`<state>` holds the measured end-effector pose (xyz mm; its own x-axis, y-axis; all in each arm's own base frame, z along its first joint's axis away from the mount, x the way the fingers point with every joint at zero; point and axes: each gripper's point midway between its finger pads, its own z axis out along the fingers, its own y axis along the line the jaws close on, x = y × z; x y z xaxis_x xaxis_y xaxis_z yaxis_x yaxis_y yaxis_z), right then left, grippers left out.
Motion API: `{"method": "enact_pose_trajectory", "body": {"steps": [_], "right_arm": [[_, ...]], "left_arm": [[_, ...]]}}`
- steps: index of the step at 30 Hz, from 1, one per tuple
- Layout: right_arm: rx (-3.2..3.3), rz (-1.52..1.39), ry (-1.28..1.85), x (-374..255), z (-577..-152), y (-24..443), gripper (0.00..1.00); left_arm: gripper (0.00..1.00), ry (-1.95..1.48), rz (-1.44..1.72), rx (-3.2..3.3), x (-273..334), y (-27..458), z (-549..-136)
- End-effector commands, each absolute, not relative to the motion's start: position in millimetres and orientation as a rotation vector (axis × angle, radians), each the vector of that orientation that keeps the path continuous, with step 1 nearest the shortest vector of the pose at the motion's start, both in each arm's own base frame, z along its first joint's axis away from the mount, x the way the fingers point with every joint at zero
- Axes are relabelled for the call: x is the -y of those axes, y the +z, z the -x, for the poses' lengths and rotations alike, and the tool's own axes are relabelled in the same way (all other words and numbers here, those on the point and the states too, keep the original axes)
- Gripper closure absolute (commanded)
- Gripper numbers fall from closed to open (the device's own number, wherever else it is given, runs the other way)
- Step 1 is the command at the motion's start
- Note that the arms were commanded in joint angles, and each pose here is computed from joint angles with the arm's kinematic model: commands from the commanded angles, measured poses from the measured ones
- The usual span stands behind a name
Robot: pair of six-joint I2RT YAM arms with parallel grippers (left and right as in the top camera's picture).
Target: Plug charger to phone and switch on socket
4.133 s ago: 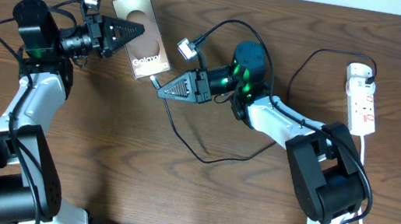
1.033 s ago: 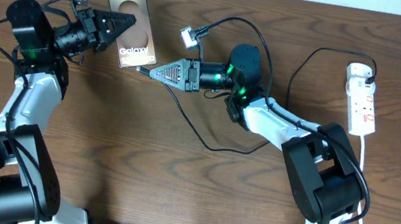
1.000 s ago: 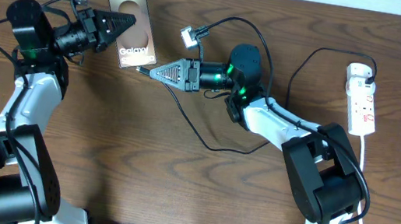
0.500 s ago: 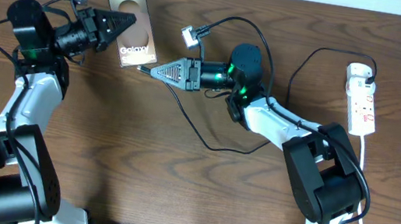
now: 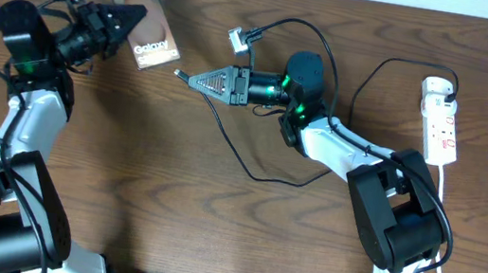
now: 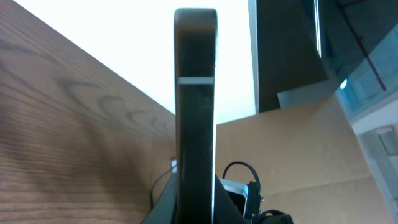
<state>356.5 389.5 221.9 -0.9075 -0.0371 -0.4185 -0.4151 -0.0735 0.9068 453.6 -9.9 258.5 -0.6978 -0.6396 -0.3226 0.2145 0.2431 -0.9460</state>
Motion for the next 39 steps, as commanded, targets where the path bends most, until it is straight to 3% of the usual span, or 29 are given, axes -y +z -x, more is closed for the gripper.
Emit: {"method": "enact_pose_trajectory", "body": {"steps": [1,12,39], "right_arm": [[-1.912,0.429,2.046,-389,-370,230,0.99],[-1.946,0.098,2.085,-390,-394,235,0.99],[-1.905,0.113,2.096,-398,-388,242,0.99]], "left_arm": [[0.93,-1.534,0.390,-1.792,5,268,-453],[0.93,-1.519,0.474,-1.771,12,268,-464],[0.93,-1.491,0.618,-1.725,25,267,-482]]}}
